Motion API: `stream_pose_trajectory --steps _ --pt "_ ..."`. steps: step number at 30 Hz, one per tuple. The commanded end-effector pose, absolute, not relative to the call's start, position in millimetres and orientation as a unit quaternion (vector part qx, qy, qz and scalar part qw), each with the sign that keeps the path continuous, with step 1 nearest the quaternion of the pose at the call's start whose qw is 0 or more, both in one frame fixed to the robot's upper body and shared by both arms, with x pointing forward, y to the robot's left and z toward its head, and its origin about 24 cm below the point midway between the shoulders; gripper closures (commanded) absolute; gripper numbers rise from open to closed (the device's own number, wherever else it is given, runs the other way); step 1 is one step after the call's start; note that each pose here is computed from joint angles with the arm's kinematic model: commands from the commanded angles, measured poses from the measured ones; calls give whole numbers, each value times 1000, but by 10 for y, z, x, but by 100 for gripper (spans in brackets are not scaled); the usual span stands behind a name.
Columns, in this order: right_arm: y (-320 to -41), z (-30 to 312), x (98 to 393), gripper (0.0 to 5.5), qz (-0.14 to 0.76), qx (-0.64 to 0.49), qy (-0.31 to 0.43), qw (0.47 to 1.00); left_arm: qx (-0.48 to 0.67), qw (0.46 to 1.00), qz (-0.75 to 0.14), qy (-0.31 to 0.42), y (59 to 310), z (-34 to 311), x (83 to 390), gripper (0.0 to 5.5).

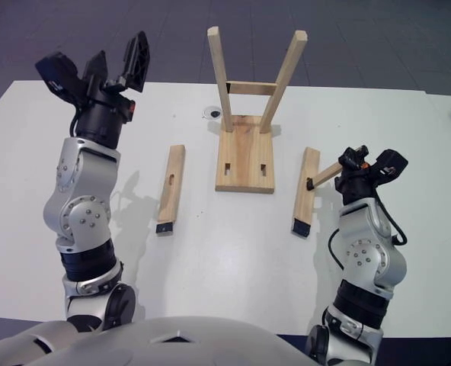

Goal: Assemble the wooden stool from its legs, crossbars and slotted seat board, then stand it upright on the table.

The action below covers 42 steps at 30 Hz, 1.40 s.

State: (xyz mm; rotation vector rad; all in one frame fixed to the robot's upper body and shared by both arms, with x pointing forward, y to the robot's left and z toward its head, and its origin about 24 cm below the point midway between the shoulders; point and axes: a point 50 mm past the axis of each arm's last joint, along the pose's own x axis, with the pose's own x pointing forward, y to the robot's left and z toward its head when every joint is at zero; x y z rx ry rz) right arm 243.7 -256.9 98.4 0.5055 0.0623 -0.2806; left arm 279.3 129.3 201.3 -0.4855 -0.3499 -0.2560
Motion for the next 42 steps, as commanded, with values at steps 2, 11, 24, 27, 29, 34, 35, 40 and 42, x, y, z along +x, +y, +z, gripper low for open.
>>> stream_pose_trajectory --steps 2,11,24,27,29,34,35,40,42 --pt "-2519 911 2499 509 -147 242 27 959 -228 949 -131 -175 1261 2033 2829 10" --pt "-2512 836 2548 509 -163 200 26 966 -221 950 -136 -174 1225 2036 2850 10" --pt "-2425 513 2643 509 -172 108 67 977 -217 951 -125 -184 1200 2070 2854 10" --pt "-2435 333 2476 509 -164 78 81 980 -218 951 -119 -186 1203 2070 2841 10" --pt "-2444 159 2315 509 -160 68 107 979 -219 951 -114 -186 1201 2063 2828 10" --pt "-2472 -254 1967 509 -146 43 187 971 -220 951 -104 -188 1182 2054 2798 10" --pt "-2470 -304 1917 509 -138 34 200 970 -220 952 -102 -187 1185 2049 2792 10" --pt "-2569 -660 1627 509 -148 24 295 944 -217 954 -96 -181 1186 2024 2767 10" --pt "-2619 -782 1529 509 -155 19 334 929 -213 956 -95 -180 1189 2021 2757 10"
